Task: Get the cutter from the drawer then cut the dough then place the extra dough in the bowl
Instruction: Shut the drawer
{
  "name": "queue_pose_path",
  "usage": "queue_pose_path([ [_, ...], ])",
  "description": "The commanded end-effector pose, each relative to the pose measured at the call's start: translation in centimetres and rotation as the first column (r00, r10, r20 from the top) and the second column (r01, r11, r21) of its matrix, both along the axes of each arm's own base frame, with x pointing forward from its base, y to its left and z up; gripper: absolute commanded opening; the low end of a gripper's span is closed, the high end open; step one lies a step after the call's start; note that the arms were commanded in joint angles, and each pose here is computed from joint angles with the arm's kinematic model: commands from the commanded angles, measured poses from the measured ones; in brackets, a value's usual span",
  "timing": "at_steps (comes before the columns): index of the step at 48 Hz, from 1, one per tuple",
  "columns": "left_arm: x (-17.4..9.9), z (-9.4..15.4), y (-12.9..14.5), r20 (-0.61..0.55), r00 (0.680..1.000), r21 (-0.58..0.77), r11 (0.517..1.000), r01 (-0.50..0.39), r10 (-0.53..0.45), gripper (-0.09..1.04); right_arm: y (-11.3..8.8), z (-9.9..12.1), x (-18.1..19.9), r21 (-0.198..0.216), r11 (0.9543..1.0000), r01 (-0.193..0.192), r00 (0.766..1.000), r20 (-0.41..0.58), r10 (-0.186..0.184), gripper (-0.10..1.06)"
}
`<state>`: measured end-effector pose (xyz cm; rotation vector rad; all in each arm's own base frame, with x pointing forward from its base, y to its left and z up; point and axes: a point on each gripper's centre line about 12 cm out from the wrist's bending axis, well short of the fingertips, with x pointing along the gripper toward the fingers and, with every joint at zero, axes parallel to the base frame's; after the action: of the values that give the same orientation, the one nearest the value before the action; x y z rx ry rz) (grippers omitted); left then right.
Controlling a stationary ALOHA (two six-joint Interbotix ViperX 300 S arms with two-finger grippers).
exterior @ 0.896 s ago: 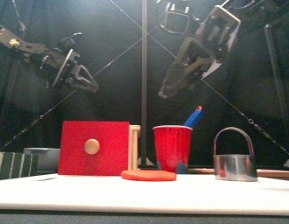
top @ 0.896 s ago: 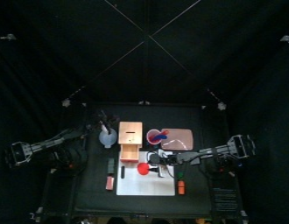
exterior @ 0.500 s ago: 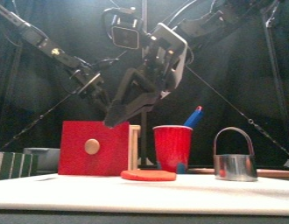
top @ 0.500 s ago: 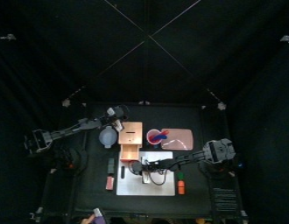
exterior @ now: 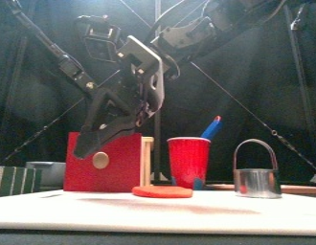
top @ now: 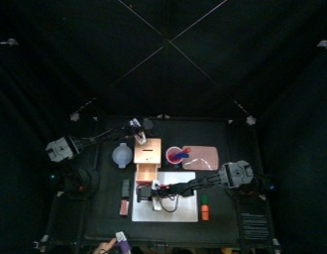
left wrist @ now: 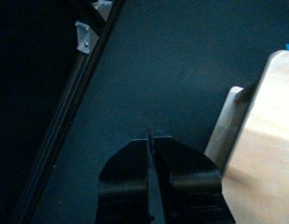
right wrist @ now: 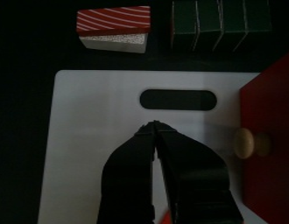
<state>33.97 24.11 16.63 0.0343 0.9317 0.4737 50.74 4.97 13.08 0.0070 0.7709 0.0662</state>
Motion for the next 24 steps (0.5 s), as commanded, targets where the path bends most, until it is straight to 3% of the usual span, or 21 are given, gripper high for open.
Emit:
queue_pose_path([
  [1, 0.5, 1.2, 0.0, 0.037, 0.999, 0.008, 1.000, 0.001, -0.001, 0.41, -1.7, 2.0, 0.6, -0.017, 0.9996, 0.021, 0.999, 0.046, -0.020, 0.33],
  [9, 0.6, 1.1, -0.1, 0.045, 0.999, 0.003, 1.000, 0.001, -0.001, 0.41, -4.5, 2.2, 0.8, -0.077, 0.9963, 0.038, 0.998, 0.044, -0.035, 0.33],
  [19, 0.7, 1.1, 0.0, 0.054, 0.999, -0.002, 1.000, -0.004, 0.004, 0.41, -7.5, 2.5, 0.7, -0.114, 0.9909, 0.072, 0.997, 0.050, -0.067, 0.33],
  [24, 0.7, 1.1, 0.0, 0.063, 0.998, -0.004, 1.000, -0.007, 0.008, 0.41, -9.0, 2.6, 0.7, -0.147, 0.9859, 0.080, 0.996, 0.052, -0.073, 0.33],
])
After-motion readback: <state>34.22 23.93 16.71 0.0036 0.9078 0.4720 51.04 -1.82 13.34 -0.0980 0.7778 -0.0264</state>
